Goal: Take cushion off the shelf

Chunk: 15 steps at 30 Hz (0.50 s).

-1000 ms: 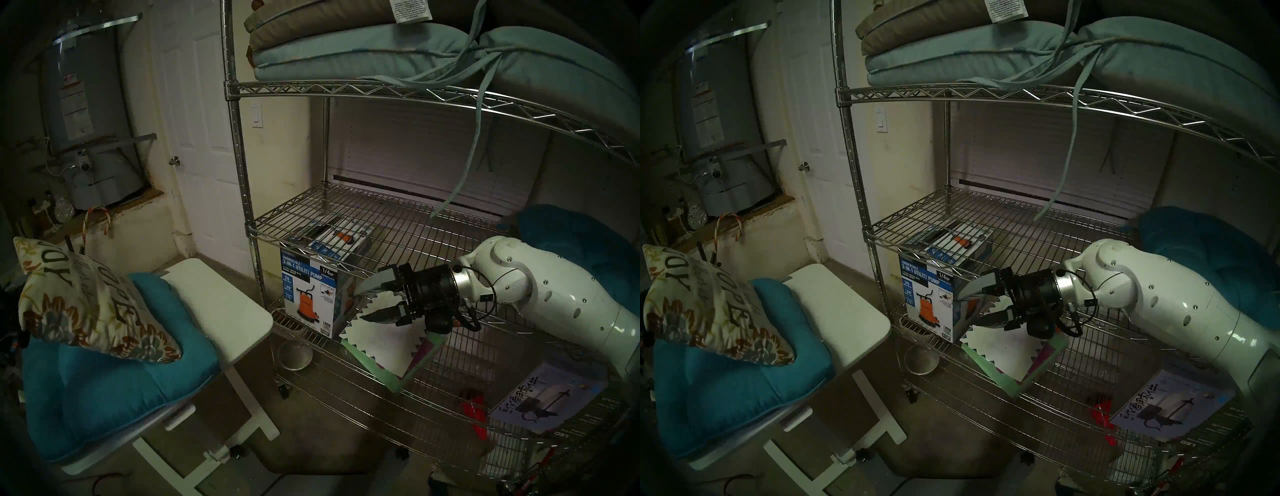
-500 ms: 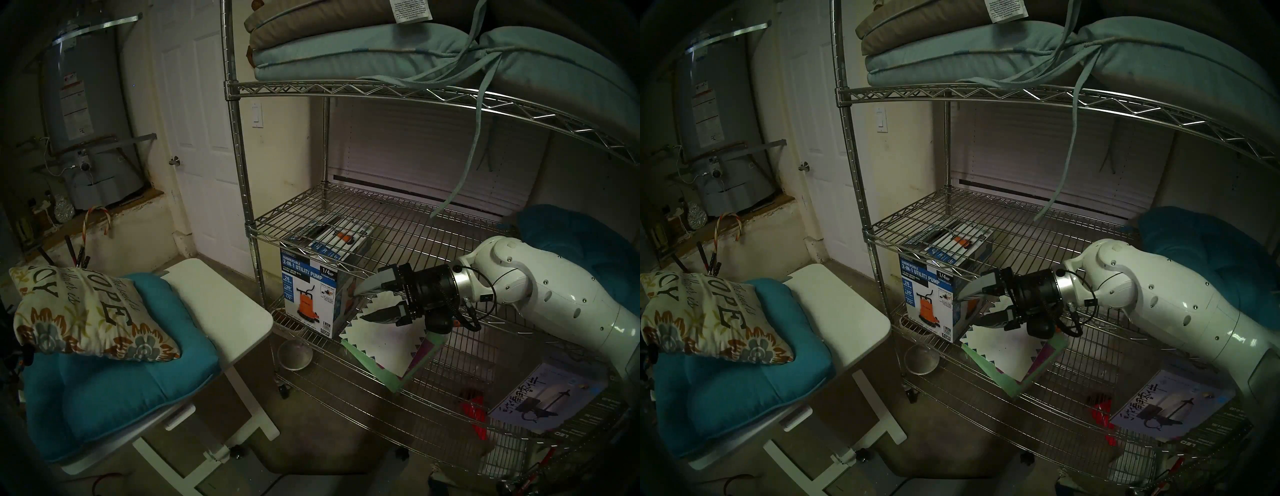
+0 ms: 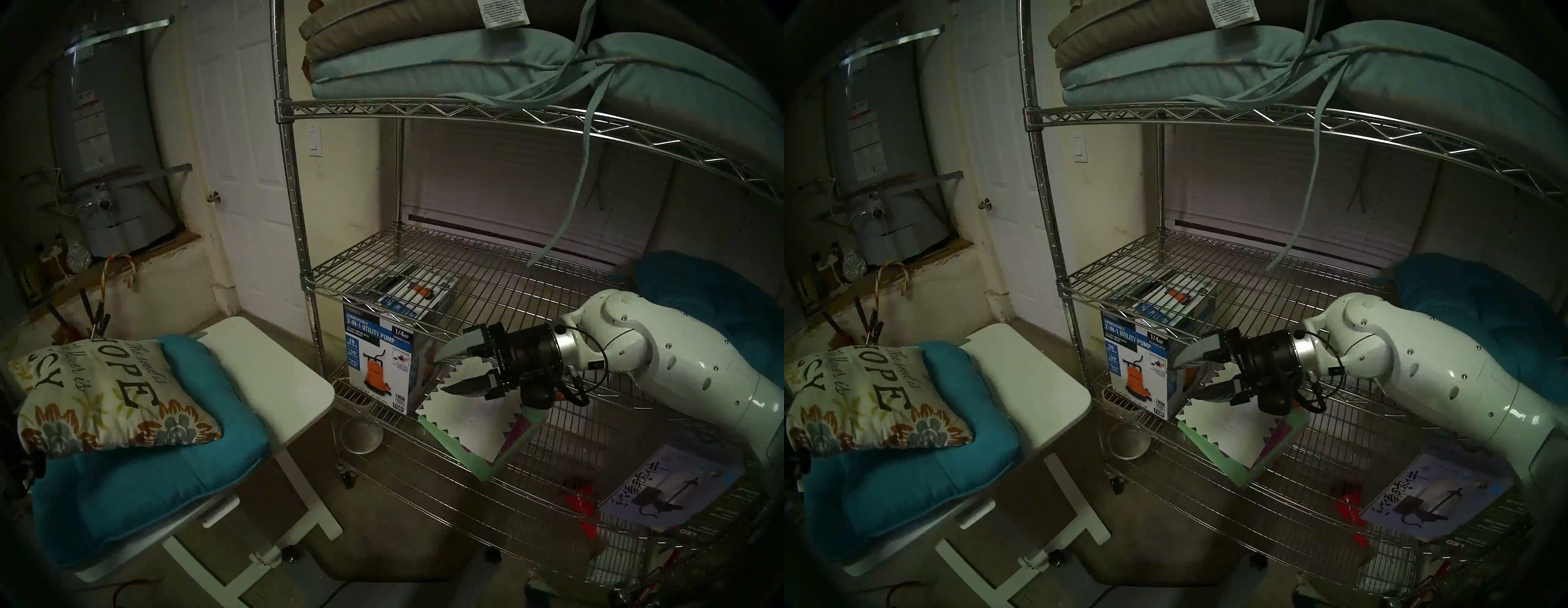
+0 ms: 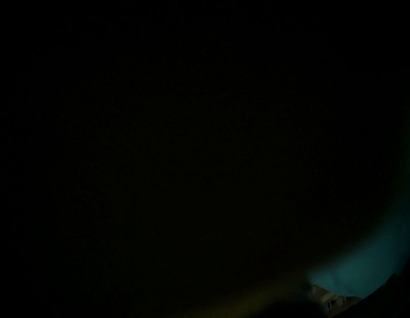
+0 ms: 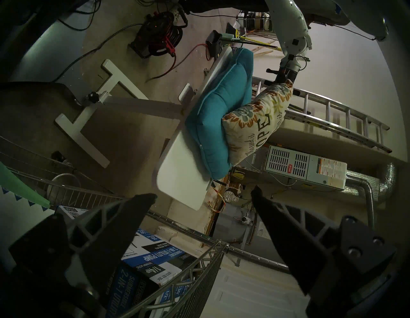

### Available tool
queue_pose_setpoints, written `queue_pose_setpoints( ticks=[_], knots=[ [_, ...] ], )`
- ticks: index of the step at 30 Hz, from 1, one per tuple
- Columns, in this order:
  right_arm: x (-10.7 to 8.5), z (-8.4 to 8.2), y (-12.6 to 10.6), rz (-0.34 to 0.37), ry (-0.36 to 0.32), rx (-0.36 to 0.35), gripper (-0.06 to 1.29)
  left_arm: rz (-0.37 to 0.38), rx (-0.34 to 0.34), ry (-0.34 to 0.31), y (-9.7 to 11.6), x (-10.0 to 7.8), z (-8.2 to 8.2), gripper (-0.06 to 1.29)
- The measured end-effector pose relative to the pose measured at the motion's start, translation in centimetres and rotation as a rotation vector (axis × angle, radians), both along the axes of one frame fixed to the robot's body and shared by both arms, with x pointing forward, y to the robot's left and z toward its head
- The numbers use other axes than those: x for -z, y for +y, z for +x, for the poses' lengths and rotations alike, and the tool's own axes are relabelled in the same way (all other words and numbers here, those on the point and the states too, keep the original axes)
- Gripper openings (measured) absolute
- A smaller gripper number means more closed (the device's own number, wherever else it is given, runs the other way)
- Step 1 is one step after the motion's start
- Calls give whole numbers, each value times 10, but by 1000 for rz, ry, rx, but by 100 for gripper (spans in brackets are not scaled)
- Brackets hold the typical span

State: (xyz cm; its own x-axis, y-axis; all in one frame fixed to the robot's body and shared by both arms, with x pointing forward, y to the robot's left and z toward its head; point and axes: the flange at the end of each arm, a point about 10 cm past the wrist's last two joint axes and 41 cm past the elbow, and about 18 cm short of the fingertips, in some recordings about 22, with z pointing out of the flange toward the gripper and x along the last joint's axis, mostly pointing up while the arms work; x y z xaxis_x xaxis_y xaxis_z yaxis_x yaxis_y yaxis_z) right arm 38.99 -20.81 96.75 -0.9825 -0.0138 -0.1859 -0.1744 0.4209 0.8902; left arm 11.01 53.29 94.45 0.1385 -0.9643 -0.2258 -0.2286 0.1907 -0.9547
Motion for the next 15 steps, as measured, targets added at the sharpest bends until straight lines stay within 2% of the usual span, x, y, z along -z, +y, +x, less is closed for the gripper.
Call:
queue_pose_setpoints(
  ticks=[15],
  knots=[
    [0,0,0,0,0,0,123,8,-24,56,15,21,-25,-2]
  ],
)
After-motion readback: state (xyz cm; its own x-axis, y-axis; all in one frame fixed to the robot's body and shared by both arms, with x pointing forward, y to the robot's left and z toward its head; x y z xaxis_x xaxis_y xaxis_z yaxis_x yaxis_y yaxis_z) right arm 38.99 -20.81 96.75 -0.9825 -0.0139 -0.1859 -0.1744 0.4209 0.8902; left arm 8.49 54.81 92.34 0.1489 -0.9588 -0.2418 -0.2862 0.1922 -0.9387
